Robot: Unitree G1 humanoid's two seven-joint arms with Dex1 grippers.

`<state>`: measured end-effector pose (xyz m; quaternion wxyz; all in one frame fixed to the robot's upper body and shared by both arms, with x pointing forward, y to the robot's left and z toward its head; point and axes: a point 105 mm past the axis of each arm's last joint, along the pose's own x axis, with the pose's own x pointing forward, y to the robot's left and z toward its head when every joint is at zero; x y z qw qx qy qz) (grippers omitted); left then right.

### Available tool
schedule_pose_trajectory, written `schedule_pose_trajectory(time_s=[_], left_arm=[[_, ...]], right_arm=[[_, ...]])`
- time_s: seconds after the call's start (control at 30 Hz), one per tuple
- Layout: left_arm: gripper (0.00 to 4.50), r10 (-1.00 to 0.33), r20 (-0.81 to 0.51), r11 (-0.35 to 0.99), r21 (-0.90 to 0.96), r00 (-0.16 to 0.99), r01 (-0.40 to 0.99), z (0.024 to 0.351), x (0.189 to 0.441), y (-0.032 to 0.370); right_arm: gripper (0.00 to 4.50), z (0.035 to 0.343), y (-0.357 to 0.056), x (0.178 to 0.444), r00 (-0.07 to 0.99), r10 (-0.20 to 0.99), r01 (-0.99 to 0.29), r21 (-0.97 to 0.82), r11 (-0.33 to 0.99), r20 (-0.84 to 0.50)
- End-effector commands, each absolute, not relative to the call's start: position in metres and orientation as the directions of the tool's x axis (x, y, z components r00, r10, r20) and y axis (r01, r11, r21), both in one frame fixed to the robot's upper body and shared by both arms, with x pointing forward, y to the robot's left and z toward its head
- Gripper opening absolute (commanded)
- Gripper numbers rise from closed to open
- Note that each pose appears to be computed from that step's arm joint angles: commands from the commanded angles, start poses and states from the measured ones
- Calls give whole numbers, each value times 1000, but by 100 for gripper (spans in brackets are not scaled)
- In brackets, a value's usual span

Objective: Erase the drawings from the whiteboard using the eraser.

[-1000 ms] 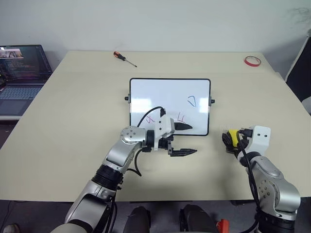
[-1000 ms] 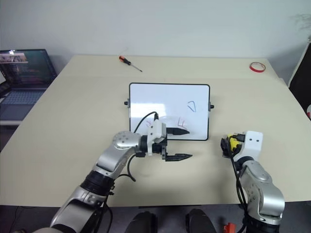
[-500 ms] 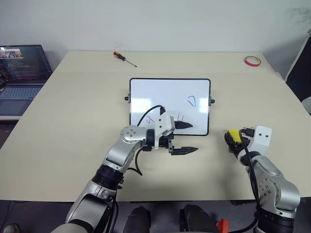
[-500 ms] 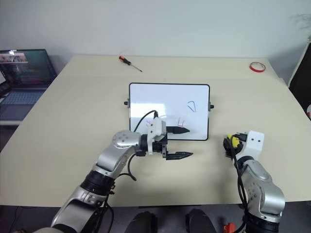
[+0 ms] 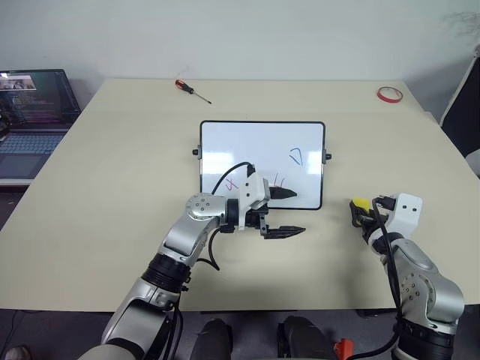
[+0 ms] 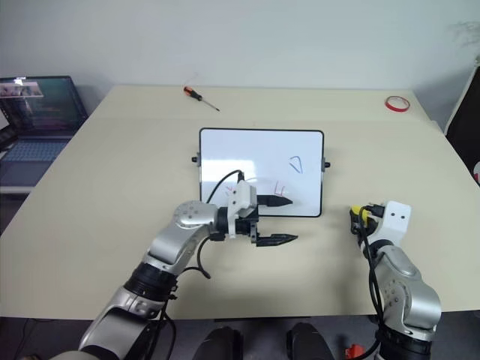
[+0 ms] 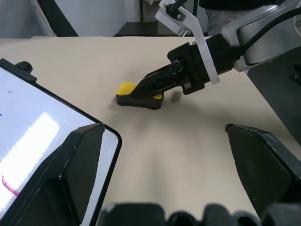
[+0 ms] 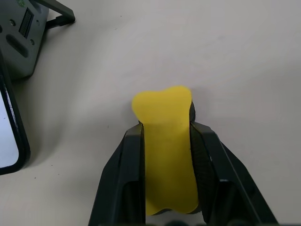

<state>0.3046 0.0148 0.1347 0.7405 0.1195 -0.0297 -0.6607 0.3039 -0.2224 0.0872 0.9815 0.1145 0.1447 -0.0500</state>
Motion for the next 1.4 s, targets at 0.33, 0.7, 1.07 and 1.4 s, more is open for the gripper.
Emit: schedule_pose_trajectory(time_s=[0.33, 0.7, 1.07, 1.4], left_arm=[[450, -953, 95, 301, 363, 286, 882, 201, 319, 15], [450, -738, 165, 664, 346, 654, 663, 191, 354, 57], [450, -693, 85, 710, 256, 716, 657, 156, 346, 70], [450, -688, 82, 713, 262, 721, 651, 161, 348, 72]], right_arm=[[98, 147, -232, 318, 992, -124, 124, 121, 985, -12], [98, 193, -193, 360, 980, 20, -31, 53, 998, 196], [98, 202, -142, 380, 958, 175, -188, 40, 981, 228], [98, 199, -96, 383, 913, 327, -331, -27, 943, 242]])
